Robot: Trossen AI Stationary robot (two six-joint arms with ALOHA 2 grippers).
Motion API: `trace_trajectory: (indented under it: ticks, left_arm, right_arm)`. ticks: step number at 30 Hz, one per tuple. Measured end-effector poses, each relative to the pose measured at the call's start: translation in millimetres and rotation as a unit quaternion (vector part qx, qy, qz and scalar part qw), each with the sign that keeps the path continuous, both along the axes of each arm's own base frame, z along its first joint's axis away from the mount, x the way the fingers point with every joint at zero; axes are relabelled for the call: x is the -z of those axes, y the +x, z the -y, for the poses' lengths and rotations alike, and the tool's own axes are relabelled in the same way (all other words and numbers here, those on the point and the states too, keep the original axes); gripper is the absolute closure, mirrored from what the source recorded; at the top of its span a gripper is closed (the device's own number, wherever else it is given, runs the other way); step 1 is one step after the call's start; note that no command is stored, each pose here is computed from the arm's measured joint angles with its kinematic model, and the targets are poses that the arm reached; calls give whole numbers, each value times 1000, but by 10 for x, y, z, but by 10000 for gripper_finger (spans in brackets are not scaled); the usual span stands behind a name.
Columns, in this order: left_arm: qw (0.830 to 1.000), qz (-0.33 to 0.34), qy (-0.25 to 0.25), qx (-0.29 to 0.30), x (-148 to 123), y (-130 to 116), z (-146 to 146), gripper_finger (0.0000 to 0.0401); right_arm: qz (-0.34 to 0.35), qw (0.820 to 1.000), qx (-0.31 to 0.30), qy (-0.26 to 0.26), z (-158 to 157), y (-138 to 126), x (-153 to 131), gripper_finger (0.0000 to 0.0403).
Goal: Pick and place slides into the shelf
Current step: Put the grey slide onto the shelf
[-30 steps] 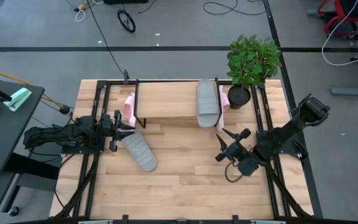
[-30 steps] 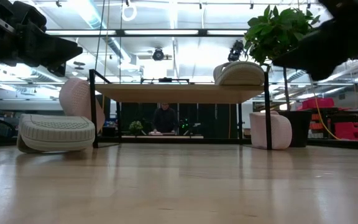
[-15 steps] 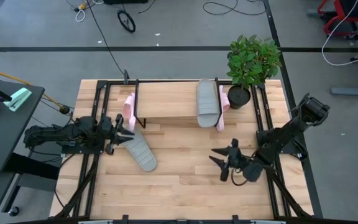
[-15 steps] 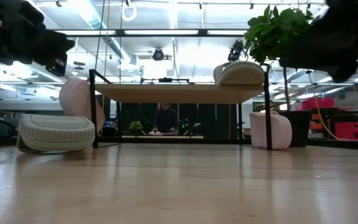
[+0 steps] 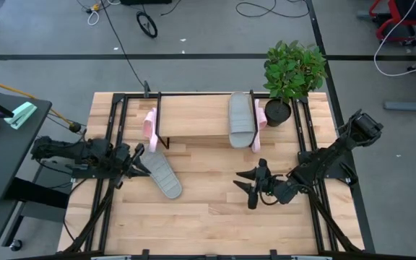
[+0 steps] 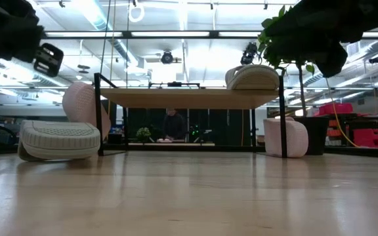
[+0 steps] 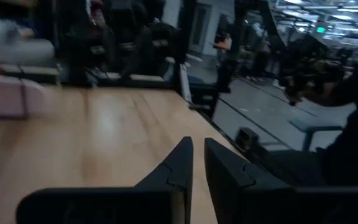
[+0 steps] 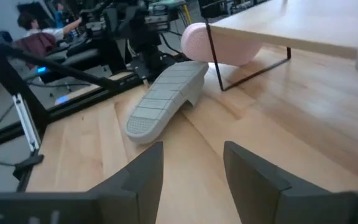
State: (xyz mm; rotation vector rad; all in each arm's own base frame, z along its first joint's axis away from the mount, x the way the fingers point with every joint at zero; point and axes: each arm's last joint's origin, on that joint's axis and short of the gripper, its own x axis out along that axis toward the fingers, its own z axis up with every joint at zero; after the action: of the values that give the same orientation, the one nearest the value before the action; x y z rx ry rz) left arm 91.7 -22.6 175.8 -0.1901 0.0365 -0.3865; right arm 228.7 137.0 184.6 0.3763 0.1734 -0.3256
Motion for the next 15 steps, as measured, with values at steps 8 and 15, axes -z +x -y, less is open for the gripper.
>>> trace_trajectory:
  ticks: [8, 15]
  left_arm:
    - [998, -31, -34, 38, 16, -35, 108, 385]
    - [995, -62, -30, 69, 6, -98, 196, 397]
  right_arm:
    - [-1, 999, 3, 36, -176, 255, 128, 230]
    - [-21, 1000, -13, -7, -460, 796, 140, 230]
